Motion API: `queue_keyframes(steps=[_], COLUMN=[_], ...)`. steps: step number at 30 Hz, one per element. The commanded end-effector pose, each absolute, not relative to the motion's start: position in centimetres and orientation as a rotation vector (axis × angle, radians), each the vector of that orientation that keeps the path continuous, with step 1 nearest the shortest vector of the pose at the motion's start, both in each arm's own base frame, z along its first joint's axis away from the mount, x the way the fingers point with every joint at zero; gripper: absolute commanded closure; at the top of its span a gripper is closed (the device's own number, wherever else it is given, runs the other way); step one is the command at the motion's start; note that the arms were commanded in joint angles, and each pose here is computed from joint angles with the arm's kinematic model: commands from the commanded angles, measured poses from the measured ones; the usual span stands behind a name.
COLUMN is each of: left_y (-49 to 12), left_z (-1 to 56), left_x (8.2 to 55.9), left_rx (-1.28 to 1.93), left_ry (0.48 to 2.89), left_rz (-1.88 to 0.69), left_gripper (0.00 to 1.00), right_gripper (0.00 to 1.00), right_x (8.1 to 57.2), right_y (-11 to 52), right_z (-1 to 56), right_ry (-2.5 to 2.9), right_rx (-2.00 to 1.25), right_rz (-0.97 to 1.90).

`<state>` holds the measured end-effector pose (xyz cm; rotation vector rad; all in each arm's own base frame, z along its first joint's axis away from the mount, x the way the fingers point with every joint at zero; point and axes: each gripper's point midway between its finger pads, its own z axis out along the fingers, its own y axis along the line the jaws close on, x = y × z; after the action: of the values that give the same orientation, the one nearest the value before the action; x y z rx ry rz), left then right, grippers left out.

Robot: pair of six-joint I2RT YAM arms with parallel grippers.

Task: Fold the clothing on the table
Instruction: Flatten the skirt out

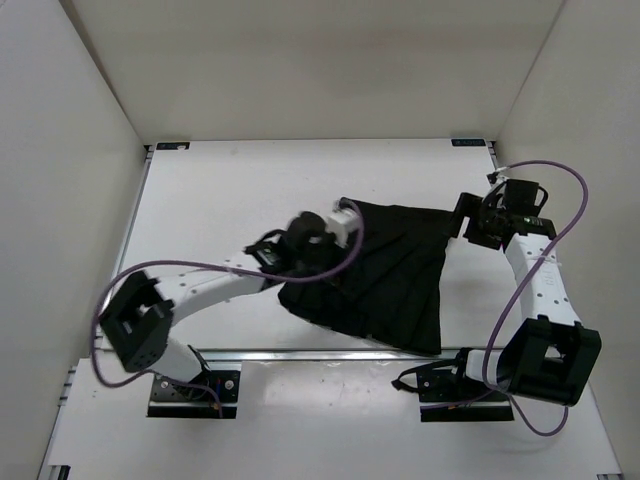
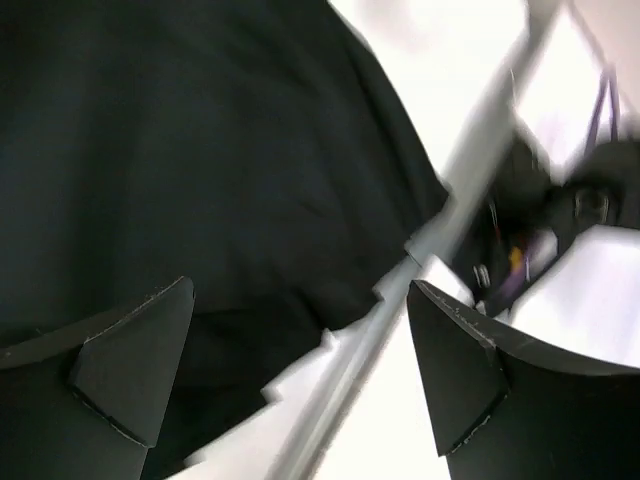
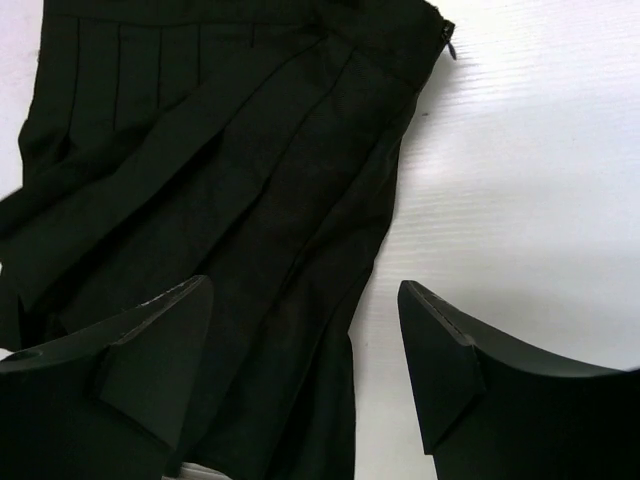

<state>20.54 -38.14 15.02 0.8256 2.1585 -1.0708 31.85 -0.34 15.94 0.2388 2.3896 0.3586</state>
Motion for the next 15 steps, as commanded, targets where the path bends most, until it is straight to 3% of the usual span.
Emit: queue_keyframes(steps=[1, 4, 7, 11, 15], left_y=[-33.8, -27.3, -25.6, -27.2, -30.5], left_z=[24.8, 24.9, 23.4, 20.3, 16.3], left_x=[26.1, 33.1, 37.6, 43.2, 45.8], left_rx=[0.567, 0.339, 0.338, 0.405, 0.429], left_ry=[1.857, 1.847, 1.873, 1.969, 2.035], left_rz=[-1.07, -0.923, -0.839, -0.766, -0.802], left_gripper=[0.01, 0.01, 0.01, 0.04, 0.07], right_gripper=[0.28, 0.27, 0.27, 0.3, 0.31], right_x=[33.6, 34.6, 35.6, 36.7, 38.6], right_y=[0.1, 1.0, 0.2, -2.4, -3.7], right_z=[17.2, 15.8, 14.2, 11.4, 10.5], right_ry=[2.325, 2.36, 2.388, 2.464, 2.488], right_rx=[0.233, 0.208, 0.217, 0.301, 0.322], right_rz=[0.375, 0.362, 0.316, 0.279, 0.277])
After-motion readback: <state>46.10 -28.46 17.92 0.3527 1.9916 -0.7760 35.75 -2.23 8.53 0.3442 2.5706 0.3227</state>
